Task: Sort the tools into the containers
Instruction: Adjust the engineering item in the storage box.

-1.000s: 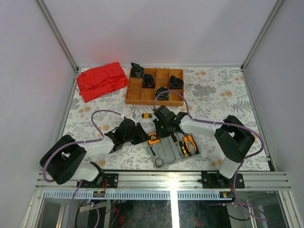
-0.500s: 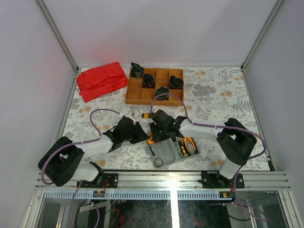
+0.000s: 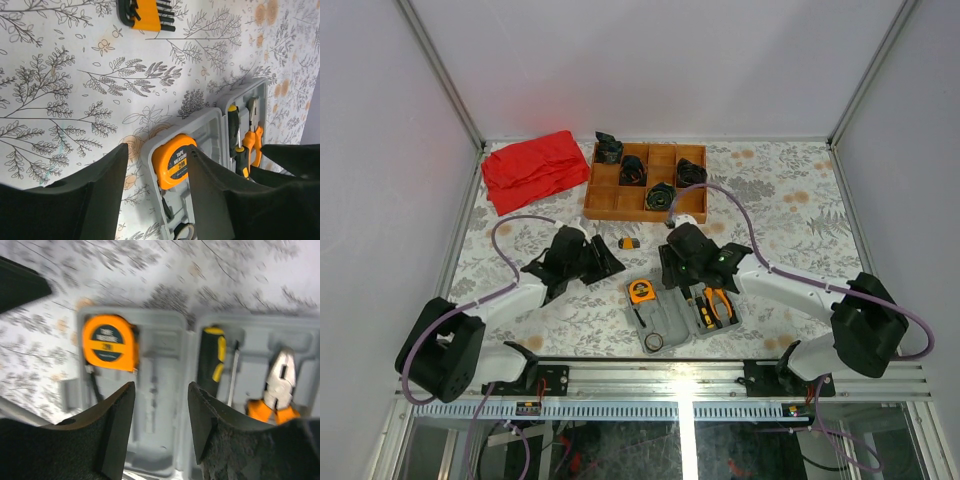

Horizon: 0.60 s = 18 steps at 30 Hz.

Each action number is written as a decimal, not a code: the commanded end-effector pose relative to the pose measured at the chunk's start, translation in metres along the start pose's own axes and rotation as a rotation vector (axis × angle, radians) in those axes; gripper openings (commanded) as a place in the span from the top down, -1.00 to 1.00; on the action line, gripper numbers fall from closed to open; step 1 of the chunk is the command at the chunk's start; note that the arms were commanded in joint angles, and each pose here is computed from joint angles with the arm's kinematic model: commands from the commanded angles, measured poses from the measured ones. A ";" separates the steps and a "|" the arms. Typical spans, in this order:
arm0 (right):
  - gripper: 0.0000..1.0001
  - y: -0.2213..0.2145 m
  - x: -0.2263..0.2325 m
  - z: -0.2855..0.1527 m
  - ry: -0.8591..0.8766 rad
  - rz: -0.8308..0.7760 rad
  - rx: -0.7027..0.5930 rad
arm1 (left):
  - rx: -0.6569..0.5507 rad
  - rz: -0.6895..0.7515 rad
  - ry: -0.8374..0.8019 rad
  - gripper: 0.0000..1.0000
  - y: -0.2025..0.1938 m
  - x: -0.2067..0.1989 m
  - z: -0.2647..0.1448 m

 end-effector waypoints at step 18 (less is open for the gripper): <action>-0.03 -0.059 -0.010 0.009 0.094 0.120 0.317 | -0.059 -0.028 0.051 -0.04 0.022 0.008 -0.022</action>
Point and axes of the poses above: each gripper's point midway between its finger pads, its own z axis out along the fingers, its own x axis along the line the jaws close on, y = z × x, the point moved 10 cm from there along -z, back along the fingers, and after that the axes turned 8 degrees about -z, right-handed, at the moved point
